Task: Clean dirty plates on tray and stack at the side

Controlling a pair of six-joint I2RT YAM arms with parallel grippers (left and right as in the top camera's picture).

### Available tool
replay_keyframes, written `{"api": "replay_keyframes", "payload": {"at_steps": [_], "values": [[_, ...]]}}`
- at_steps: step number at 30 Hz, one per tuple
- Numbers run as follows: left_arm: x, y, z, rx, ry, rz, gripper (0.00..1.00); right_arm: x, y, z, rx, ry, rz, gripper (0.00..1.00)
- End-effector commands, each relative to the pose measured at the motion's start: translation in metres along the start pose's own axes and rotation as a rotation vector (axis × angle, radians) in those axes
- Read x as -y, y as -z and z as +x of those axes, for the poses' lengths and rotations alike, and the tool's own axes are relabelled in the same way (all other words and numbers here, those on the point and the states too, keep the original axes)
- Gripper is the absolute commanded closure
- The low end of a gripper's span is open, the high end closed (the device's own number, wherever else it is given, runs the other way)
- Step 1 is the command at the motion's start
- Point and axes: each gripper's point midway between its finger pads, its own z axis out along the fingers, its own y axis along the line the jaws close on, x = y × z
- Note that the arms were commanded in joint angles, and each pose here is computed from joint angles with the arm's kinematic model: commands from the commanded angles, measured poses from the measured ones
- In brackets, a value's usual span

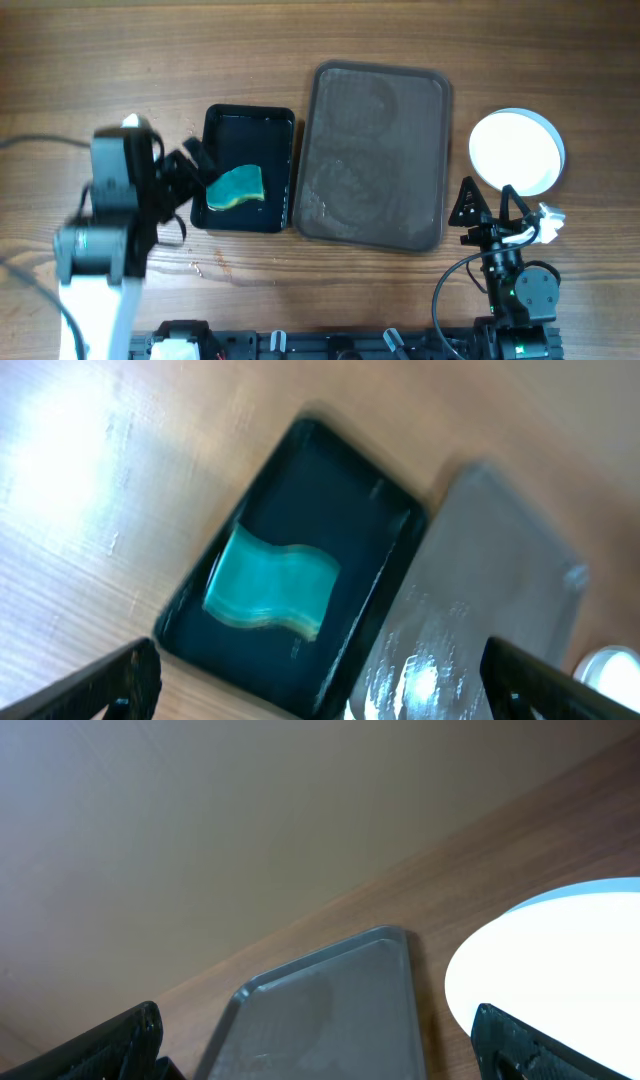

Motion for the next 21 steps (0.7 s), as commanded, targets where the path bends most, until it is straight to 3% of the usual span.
{"api": "replay_keyframes", "payload": {"at_steps": [1, 2, 4, 9, 14, 21], "values": [[0.014, 0.031, -0.015, 0.312, -0.128, 0.202, 0.00, 0.000, 0.001, -0.003, 0.016, -0.015, 0.001, 0.00], [0.023, 0.044, -0.014, 0.450, -0.211, 0.321, 0.00, 0.000, 0.001, -0.003, 0.017, -0.015, 0.001, 0.00], [0.015, 0.050, -0.002, 0.592, -0.244, 0.403, 0.00, 0.000, 0.001, -0.003, 0.016, -0.015, 0.002, 0.00], [-0.015, 0.019, 0.030, 0.742, -0.246, 0.472, 0.00, 0.000, 0.000, -0.002, 0.014, -0.015, 0.003, 0.00], [-0.031, -0.032, 0.054, 0.663, -0.241, 0.449, 0.00, 0.000, 0.000, -0.002, 0.014, -0.014, 0.003, 0.00], [-0.032, -0.033, 0.054, 0.661, -0.239, 0.445, 0.00, 0.000, 0.000, -0.002, 0.014, -0.015, 0.003, 0.00]]}}
